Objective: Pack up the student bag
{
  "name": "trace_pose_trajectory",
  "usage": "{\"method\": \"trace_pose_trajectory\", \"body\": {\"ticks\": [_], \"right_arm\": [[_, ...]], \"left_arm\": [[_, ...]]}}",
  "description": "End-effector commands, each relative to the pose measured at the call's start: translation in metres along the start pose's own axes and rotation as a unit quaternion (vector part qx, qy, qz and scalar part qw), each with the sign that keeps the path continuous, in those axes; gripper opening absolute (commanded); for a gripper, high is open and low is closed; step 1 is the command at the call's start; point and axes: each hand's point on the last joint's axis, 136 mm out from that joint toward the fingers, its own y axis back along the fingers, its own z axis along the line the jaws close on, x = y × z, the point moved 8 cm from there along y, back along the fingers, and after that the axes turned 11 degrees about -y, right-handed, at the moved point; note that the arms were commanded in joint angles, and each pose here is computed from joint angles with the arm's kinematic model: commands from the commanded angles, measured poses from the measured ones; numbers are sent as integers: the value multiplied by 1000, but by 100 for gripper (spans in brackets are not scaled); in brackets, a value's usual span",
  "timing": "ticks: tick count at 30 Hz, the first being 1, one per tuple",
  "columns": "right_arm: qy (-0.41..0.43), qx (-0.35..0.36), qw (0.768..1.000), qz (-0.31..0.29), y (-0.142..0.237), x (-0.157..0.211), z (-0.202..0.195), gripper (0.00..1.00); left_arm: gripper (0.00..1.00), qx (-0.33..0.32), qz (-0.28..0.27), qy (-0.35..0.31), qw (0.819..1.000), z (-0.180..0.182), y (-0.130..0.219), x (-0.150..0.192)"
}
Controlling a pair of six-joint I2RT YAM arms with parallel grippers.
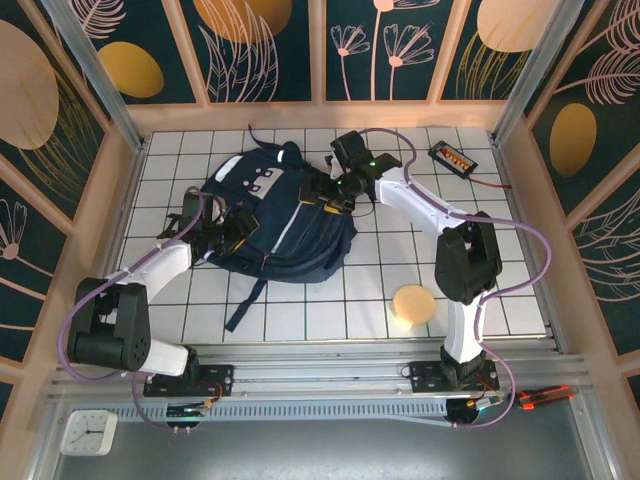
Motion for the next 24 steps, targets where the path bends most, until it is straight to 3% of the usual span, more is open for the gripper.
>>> {"method": "trace_pose_trajectory", "body": {"ticks": [1, 11, 20, 24], "right_arm": [[2, 0, 1000, -1, -3, -1, 5, 72], [8, 2, 1000, 1, -3, 1, 4, 71], [12, 3, 1000, -3, 1, 4, 2, 71], [13, 4, 1000, -5, 3, 5, 1, 71]], "left_arm": [[51, 28, -26, -14, 999, -12, 2, -17], [15, 35, -24, -1, 999, -10, 0, -13], [0, 37, -21, 9, 999, -9, 1, -11], [0, 41, -21, 19, 999, -8, 0, -9]]}}
